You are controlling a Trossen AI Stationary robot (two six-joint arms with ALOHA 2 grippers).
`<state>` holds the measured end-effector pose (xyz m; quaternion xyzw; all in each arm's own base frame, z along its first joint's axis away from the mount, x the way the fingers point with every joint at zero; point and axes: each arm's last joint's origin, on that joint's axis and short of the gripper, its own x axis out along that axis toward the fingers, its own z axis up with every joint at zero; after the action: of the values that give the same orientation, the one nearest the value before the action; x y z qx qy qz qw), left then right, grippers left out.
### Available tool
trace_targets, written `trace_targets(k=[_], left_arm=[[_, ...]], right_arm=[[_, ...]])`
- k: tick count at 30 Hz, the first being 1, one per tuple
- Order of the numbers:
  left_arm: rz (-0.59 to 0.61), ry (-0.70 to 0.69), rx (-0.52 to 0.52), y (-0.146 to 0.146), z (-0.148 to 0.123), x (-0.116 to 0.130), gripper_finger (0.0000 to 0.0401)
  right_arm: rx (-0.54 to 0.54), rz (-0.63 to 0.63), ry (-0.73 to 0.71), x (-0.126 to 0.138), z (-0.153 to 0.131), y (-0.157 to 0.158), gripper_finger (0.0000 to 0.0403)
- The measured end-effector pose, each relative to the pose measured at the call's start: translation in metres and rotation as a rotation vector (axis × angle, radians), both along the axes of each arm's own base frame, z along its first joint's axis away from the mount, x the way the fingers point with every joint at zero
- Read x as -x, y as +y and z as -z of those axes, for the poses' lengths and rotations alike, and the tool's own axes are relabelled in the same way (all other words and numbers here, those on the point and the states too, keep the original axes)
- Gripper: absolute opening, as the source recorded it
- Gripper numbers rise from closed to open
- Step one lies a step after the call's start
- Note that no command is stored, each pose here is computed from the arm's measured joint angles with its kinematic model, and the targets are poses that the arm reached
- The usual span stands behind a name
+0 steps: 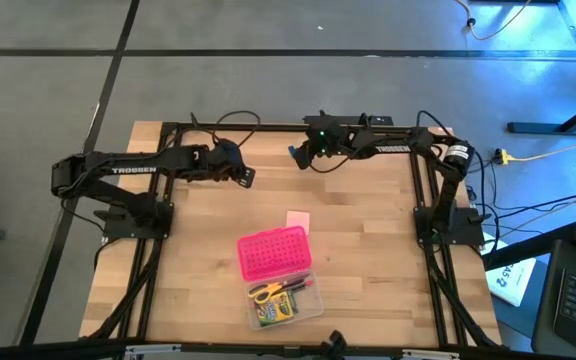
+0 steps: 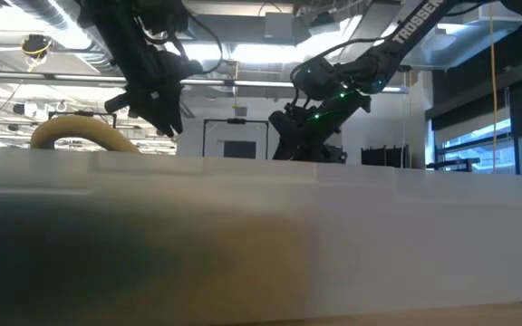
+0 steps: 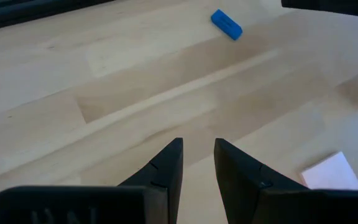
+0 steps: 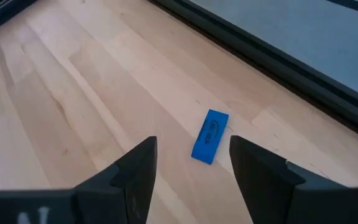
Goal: Pack school essentials
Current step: Put the blue eraser into the pink supply box
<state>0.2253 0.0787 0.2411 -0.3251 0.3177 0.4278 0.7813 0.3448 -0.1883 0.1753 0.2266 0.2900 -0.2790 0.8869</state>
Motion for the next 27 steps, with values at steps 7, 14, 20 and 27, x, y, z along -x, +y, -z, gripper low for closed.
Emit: trace_targets(k=[7, 14, 20, 27], left_arm=[[-0.005, -0.005, -0.002, 0.001, 0.000, 0.000, 0.0085], [-0.006, -0.005, -0.003, 0.001, 0.000, 0.000, 0.0085], [-0.006, -0.005, -0.003, 0.001, 0.000, 0.000, 0.0085], [-0.009, -0.004, -0.007, 0.001, 0.000, 0.000, 0.0085]], right_arm=[[0.044, -0.055, 0.021, -0.006, 0.013, 0.000, 0.0204], [0.089, -0.112, 0.056, -0.013, 0.031, 0.000, 0.0204], [0.117, -0.125, 0.094, -0.014, 0.043, -0.002, 0.0204], [0.096, -0.095, 0.061, -0.018, 0.051, -0.003, 0.0204]])
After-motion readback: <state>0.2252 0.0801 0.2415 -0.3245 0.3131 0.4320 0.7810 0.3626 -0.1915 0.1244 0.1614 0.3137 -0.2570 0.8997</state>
